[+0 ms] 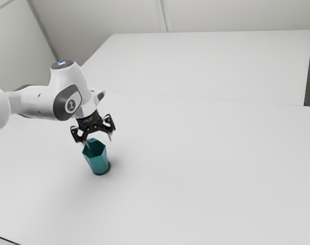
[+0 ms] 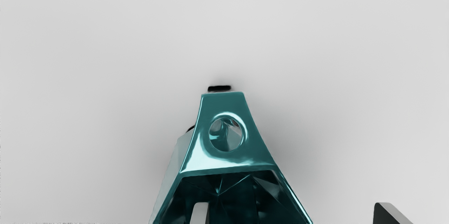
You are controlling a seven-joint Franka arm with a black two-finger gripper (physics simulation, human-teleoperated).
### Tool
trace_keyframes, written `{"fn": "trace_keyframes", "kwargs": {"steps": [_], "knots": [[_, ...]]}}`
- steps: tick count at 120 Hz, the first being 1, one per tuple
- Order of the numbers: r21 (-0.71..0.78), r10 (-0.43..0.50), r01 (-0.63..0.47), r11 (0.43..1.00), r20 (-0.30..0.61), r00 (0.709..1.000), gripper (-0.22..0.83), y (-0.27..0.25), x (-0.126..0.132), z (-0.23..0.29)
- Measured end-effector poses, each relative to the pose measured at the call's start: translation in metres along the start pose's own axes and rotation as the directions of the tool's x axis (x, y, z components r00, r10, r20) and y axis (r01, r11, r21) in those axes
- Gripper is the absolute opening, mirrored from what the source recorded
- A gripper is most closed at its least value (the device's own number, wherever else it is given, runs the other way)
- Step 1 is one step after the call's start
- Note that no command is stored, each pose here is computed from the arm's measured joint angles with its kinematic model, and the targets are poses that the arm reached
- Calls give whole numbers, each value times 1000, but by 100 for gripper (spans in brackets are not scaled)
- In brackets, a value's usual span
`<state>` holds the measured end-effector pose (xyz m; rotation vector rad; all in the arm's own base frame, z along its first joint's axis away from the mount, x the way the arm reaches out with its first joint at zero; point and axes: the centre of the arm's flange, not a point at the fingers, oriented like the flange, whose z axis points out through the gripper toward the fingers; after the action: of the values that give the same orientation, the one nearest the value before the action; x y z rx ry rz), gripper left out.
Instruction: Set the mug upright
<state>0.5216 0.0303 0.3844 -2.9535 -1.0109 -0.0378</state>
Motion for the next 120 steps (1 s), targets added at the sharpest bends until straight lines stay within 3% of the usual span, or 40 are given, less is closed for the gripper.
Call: {"fn": "trace_keyframes", "kwargs": {"steps": [58, 120], "knots": [[-1, 6, -6, 1000, -20, 1000, 60, 17, -12, -76], [51, 267, -262, 964, -126, 956, 62, 39, 25, -183]]}}
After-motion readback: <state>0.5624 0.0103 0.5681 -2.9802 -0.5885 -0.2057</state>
